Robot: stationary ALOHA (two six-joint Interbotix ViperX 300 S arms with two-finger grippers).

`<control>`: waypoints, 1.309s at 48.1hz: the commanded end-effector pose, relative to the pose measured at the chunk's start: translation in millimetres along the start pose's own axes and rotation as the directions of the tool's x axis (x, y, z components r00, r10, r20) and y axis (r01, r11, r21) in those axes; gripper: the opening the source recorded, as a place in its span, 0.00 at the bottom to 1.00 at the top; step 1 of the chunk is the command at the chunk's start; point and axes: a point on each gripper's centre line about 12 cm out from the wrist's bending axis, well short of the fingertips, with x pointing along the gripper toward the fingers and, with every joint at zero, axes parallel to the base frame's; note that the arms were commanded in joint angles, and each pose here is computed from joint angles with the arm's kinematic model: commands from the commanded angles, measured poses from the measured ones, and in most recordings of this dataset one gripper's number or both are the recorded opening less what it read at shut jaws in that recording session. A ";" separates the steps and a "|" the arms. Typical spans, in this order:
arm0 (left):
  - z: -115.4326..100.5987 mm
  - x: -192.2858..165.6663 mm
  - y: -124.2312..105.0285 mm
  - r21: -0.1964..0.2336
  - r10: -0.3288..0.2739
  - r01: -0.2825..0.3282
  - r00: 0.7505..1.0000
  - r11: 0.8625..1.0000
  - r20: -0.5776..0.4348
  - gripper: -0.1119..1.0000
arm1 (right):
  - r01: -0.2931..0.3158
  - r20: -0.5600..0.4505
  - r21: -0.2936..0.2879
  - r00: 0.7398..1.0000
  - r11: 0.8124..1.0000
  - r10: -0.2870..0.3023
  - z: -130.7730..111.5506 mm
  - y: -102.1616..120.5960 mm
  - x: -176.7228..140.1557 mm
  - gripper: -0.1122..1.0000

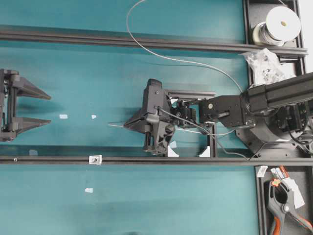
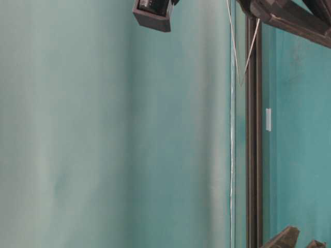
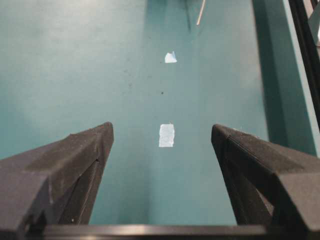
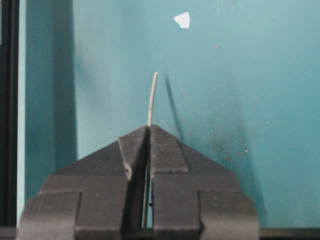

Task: Insert the wire through the hole in the metal fitting.
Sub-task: 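Carry the held wire down toward the white bracket on the lower rail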

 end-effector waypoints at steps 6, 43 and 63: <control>8.0 -0.4 -1.7 -0.001 -0.005 0.005 1.000 1.000 0.030 0.90 | -0.019 0.037 0.004 0.999 1.000 0.019 6.7 4.6 -6.8 0.10; 23.7 -8.0 -3.0 0.008 -0.009 0.008 0.998 1.000 0.062 0.90 | -0.032 0.160 -0.036 0.986 0.999 0.038 51.1 4.3 -59.5 0.10; 26.0 -25.6 -2.6 -0.001 -0.011 0.011 0.996 1.000 0.087 0.90 | -0.092 0.243 -0.038 0.965 0.995 0.098 34.9 12.1 -67.7 0.10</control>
